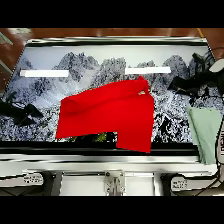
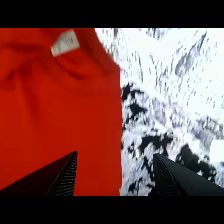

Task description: Fold the shirts.

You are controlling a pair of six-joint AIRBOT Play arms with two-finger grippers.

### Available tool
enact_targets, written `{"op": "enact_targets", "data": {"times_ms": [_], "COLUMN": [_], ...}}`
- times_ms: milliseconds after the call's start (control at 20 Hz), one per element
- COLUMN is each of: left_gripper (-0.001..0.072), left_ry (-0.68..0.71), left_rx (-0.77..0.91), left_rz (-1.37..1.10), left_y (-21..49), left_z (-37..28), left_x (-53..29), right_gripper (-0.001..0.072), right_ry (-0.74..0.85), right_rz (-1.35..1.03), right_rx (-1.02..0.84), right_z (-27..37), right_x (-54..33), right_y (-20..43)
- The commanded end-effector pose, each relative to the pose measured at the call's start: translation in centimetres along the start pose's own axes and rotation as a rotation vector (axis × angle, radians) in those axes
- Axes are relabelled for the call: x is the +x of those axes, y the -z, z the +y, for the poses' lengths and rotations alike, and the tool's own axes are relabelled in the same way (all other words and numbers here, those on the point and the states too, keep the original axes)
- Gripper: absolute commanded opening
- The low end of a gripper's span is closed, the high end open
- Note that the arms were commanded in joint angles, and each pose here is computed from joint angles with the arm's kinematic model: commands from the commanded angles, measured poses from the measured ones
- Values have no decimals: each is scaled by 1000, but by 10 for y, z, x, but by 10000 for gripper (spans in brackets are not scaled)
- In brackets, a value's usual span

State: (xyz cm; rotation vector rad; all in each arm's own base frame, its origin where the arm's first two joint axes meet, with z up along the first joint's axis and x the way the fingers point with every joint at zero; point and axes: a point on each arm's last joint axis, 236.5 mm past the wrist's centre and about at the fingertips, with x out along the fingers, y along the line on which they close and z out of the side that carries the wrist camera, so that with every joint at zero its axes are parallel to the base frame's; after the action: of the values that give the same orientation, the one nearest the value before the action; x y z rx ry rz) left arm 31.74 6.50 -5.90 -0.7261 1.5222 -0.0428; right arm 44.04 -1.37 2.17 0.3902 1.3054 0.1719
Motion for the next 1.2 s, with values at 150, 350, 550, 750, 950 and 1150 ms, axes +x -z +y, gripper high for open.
{"op": "enact_targets", "data": {"times_ms": [150, 350, 550, 750, 950, 1150], "left_gripper": [610, 610, 610, 568, 408, 96], "left_ry": [110, 116, 137, 140, 201, 198], "left_rx": [-92, -122, -93, -53, -98, -74], "left_rz": [81, 106, 146, 209, 126, 131], "left_y": [51, 57, 65, 77, 56, 58], "left_z": [15, 19, 7, -9, -31, -39], "left_x": [61, 73, 86, 103, 109, 113], "right_gripper": [581, 580, 581, 580, 580, 581], "right_ry": [-145, -137, -135, -136, -135, -94], "right_rz": [175, 150, 145, 146, 161, 211], "right_rx": [132, 110, 105, 106, 106, 126], "right_z": [-3, -3, -4, -3, -3, -15], "right_x": [21, 24, 24, 24, 24, 32], "right_y": [58, 53, 52, 52, 55, 72]}}
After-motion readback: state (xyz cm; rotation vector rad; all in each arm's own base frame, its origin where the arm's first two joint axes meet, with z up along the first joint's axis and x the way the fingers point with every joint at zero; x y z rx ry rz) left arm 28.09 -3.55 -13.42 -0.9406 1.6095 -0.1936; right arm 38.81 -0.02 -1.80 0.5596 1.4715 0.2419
